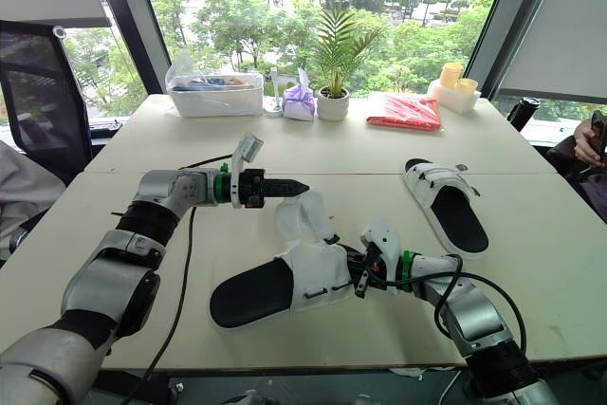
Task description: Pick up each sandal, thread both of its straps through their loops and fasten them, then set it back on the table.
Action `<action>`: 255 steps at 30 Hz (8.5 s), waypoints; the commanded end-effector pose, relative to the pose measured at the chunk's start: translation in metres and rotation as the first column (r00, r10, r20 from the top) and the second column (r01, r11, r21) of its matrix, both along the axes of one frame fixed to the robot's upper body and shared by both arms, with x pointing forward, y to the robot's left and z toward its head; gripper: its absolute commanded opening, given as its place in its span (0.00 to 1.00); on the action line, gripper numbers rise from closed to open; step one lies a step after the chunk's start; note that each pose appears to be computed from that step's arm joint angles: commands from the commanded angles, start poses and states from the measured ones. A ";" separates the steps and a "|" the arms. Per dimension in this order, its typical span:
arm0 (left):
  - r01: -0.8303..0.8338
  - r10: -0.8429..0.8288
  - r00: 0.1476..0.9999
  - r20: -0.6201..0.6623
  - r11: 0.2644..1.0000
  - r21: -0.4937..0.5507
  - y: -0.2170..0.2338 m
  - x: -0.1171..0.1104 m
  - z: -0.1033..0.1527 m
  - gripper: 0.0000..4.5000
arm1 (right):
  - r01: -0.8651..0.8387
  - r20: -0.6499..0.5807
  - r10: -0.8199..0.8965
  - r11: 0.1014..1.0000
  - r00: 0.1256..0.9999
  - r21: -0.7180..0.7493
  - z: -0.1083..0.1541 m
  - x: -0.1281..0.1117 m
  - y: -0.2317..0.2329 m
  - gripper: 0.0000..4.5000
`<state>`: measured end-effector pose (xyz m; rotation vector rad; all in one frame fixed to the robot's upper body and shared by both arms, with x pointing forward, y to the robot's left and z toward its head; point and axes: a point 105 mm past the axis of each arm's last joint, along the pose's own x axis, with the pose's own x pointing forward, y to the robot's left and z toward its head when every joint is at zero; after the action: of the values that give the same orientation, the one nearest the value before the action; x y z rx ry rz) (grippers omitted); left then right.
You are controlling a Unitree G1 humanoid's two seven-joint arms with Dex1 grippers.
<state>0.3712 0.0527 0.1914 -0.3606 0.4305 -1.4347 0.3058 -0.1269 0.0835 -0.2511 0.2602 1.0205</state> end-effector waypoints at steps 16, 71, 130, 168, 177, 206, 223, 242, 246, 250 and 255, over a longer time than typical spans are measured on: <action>0.054 -0.183 0.573 0.799 0.981 0.186 -0.024 -0.084 0.037 0.01 | 0.060 -0.083 -0.065 0.996 0.994 -0.061 -0.028 -0.007 -0.013 0.00; 0.436 -0.653 0.733 0.191 0.667 0.605 -0.034 -0.109 -0.035 0.74 | 0.049 -0.085 -0.055 0.996 0.995 -0.072 -0.036 0.005 -0.005 0.00; -0.284 -0.277 0.352 0.894 0.879 0.384 -0.021 -0.026 0.041 0.01 | 0.056 -0.089 -0.062 0.996 0.994 -0.071 -0.044 0.002 -0.002 0.00; -0.328 -0.215 -0.611 0.762 0.945 0.004 0.022 -0.053 0.026 0.99 | 0.043 -0.084 -0.050 0.996 0.995 -0.076 -0.043 0.006 -0.002 0.00; -0.464 0.019 -0.115 0.993 0.883 -0.071 0.053 -0.076 0.049 0.99 | 0.024 -0.090 -0.032 0.996 0.995 -0.085 -0.045 0.010 -0.002 0.00; -0.254 0.252 0.967 0.035 0.964 0.083 -0.008 -0.101 -0.027 0.99 | -0.006 -0.093 -0.004 0.995 0.996 -0.104 -0.044 0.017 0.000 0.00; -0.316 0.315 0.948 0.040 0.948 0.028 -0.050 -0.074 -0.014 0.01 | 0.008 -0.097 -0.018 0.995 0.995 -0.095 -0.048 0.012 0.003 0.00; -0.076 0.081 0.995 -0.063 0.994 0.073 -0.026 -0.089 -0.012 0.01 | -0.007 -0.104 -0.004 0.995 0.995 -0.100 -0.050 0.012 0.006 0.00; -0.095 0.098 0.993 -0.062 0.994 0.052 -0.027 -0.084 -0.010 0.01 | -0.003 -0.107 -0.007 0.995 0.994 -0.099 -0.050 0.011 0.005 0.00; -0.094 0.097 0.993 -0.069 0.995 0.039 -0.026 -0.083 -0.007 0.01 | 0.001 -0.108 -0.011 0.995 0.994 -0.100 -0.051 0.010 0.005 0.00; -0.096 0.099 0.992 -0.081 0.995 0.035 -0.023 -0.083 -0.008 0.01 | 0.002 -0.109 -0.013 0.995 0.994 -0.099 -0.051 0.009 0.005 0.00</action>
<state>0.2872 0.0276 0.1748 -0.4030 0.5302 -1.3083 0.3240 -0.1097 0.0764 -0.2826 0.2158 1.0627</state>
